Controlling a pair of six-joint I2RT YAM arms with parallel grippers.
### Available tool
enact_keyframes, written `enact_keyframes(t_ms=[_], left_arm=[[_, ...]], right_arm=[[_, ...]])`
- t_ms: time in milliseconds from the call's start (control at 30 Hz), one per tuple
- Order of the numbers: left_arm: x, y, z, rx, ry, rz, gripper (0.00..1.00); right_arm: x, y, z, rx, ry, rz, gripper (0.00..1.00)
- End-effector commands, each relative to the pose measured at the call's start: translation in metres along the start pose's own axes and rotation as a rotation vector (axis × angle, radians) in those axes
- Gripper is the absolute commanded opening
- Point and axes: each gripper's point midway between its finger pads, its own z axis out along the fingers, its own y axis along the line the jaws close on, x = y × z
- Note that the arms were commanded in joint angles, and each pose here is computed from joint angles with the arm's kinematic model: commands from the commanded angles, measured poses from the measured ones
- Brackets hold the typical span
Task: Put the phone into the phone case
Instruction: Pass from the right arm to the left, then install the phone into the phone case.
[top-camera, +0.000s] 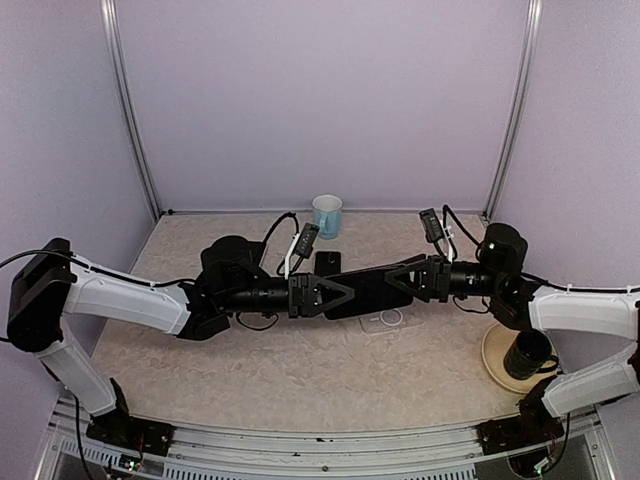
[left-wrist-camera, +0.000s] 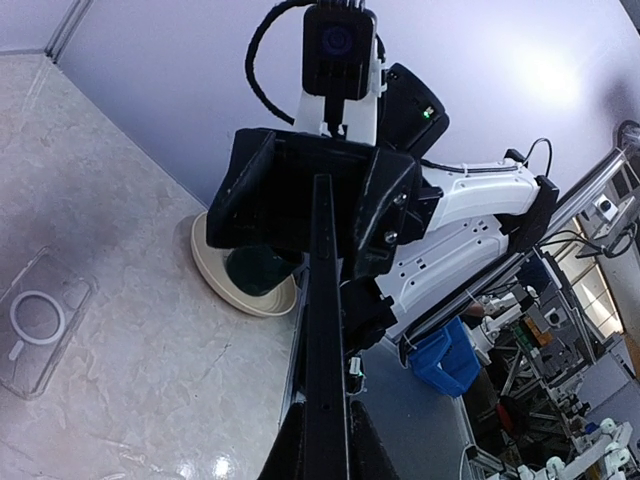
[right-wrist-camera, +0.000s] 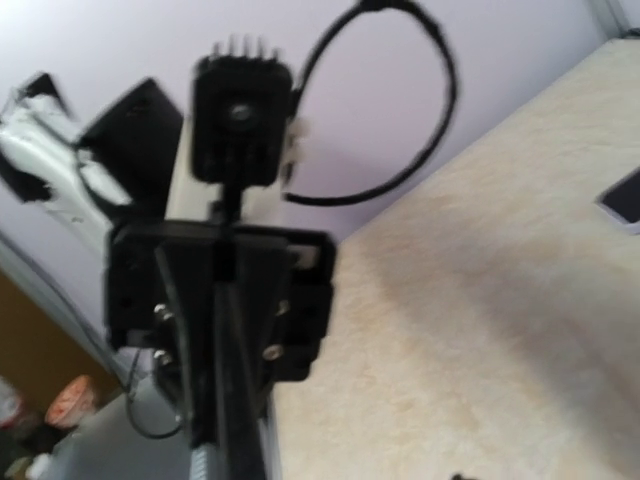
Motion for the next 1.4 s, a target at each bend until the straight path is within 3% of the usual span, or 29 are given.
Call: enact_keyframes(t_ms=[0,367,733,1133,1367], left_arm=[[-0.015,-0.005,-0.001,-0.001,-0.037,0.018,0.00],[-0.017,0.022,0.008,-0.118,-0.015,-0.047,0.00],[-0.011,0.058,0.031,-0.199,0.051,-0.185,0.00],[-0.001,0.116,0.050,-0.359,0.104,-0.353,0.00],[0.005,0.130,0.064,-0.372,0.125,-0.460,0.00]], right_arm=[[-0.008,-0.022,-0.012,0.173,0.021,-0.029,0.60],[-0.007,-0.073,-0.053,0.471,0.021,0.019,0.96],[0.015,-0.124,-0.077,0.664,0.034,0.166,0.99],[0.017,-0.142,-0.102,0.741,-0.004,0.206,0.99],[0.026,-0.153,-0.105,0.760,0.003,0.241,0.99]])
